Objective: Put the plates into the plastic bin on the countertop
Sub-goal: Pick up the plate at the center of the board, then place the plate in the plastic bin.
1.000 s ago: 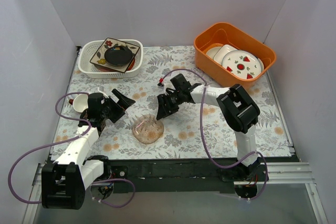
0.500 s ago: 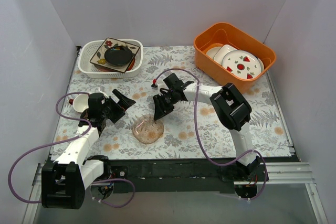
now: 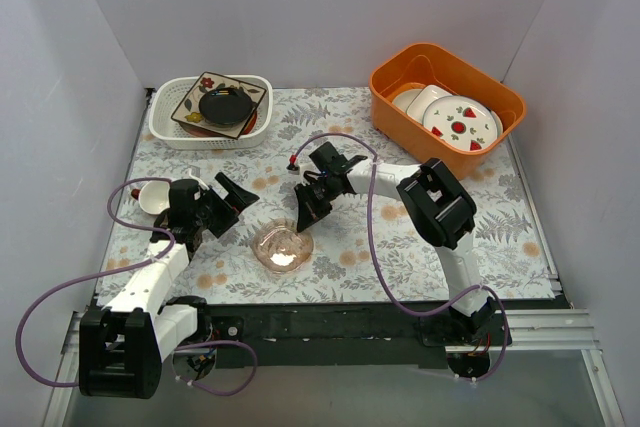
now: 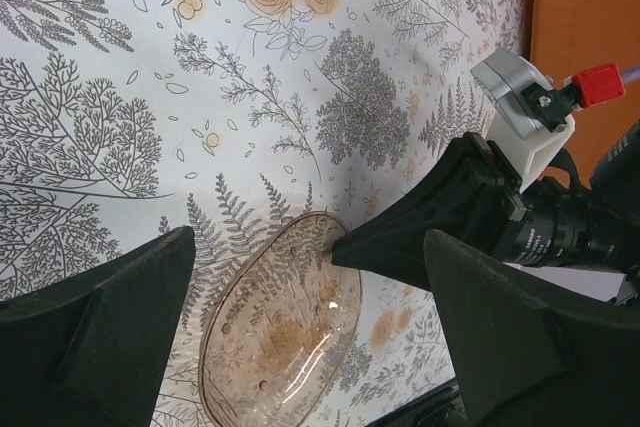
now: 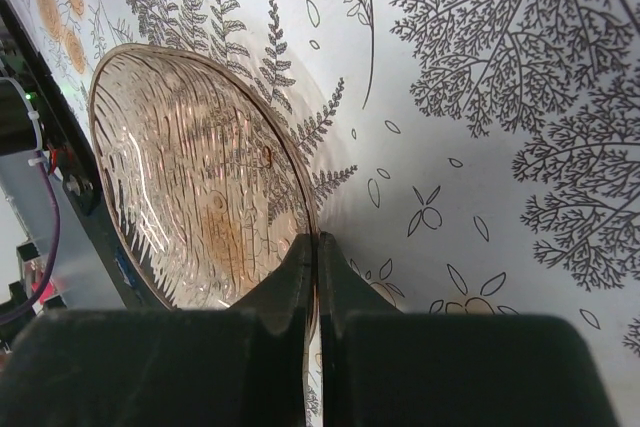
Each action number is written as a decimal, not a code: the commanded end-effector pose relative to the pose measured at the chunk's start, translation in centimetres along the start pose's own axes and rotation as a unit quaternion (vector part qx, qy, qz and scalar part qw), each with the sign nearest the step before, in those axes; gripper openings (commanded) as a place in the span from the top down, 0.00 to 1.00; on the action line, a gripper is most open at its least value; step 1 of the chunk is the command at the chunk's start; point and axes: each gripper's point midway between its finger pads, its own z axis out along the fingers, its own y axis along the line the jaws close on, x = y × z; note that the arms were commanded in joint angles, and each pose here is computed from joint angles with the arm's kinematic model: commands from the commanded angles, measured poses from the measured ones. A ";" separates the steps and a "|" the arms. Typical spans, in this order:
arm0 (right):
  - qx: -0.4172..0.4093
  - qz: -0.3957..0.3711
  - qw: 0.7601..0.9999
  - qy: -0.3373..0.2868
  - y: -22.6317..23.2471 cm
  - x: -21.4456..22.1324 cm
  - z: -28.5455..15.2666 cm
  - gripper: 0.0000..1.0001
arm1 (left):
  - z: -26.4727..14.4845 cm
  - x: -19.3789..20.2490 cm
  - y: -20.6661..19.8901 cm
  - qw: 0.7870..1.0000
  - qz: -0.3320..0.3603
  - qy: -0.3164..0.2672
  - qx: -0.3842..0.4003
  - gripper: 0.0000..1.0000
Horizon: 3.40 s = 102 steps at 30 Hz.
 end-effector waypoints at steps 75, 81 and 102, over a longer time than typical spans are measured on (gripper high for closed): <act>0.028 -0.004 0.970 -0.241 0.8 -3.8 -10.7 0.10 | 2.5 8.5 -4.9 0.989 0.083 0.110 0.059 1.00; 0.040 -0.009 0.966 -0.256 0.8 -3.8 -11.6 0.02 | 2.7 7.7 -5.1 0.990 0.091 0.098 0.054 1.00; 0.039 -0.015 0.961 -0.272 0.8 -3.4 -13.4 0.02 | 8.0 -1.1 -12.7 0.986 0.158 0.048 0.008 1.00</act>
